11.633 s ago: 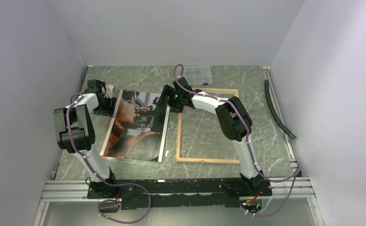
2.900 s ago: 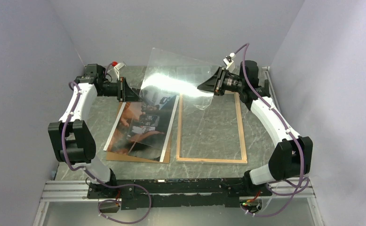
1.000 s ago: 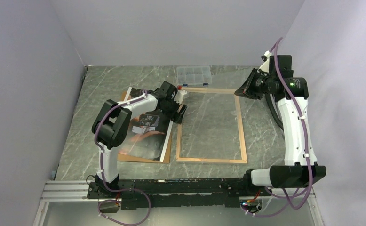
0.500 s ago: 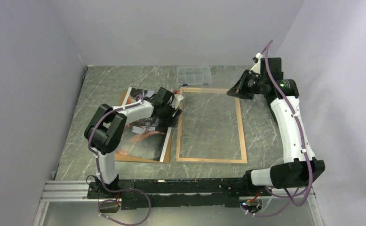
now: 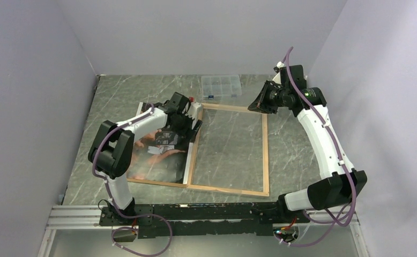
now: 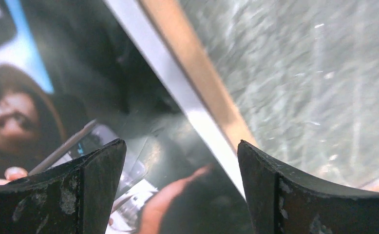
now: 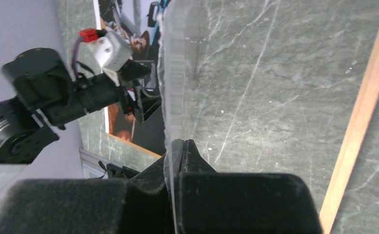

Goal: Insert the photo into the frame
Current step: Move the photo frame to the center of the board.

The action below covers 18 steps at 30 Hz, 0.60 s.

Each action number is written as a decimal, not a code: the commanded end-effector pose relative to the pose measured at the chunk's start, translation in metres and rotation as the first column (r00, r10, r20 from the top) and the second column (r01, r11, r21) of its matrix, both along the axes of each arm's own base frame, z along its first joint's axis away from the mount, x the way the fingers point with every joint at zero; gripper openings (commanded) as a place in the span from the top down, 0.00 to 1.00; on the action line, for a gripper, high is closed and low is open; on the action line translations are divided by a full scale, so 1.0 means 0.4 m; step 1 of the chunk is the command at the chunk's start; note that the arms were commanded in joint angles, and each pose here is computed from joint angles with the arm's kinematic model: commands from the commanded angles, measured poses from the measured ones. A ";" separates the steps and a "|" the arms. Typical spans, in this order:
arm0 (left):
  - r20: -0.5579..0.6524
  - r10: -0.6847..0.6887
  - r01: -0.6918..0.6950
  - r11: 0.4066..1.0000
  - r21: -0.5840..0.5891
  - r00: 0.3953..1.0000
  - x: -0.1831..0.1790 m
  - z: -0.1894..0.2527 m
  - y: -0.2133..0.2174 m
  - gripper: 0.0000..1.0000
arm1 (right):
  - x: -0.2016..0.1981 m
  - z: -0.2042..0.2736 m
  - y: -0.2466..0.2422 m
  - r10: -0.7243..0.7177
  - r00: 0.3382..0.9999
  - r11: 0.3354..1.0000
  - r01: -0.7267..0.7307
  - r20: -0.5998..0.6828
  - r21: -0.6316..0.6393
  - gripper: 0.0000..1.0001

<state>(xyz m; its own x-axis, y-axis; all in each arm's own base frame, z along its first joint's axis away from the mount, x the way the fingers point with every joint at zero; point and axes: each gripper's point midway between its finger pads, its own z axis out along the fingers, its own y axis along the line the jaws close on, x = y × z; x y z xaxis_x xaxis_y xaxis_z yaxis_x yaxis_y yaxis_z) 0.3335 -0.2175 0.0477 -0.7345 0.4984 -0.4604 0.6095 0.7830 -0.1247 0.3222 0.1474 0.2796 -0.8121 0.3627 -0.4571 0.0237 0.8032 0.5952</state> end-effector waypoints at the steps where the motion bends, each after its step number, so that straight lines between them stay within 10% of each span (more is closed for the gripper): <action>1: 0.025 -0.047 0.050 0.991 -0.121 0.999 0.012 0.090 -0.117 0.10 | 0.007 0.077 -0.068 -0.106 0.991 0.994 0.108 0.083 -0.025 1.00; 18: 0.085 0.010 -0.022 0.989 0.144 0.996 0.100 -0.127 -0.065 0.22 | -0.021 0.036 -0.111 -0.127 0.990 0.991 0.129 0.067 -0.030 1.00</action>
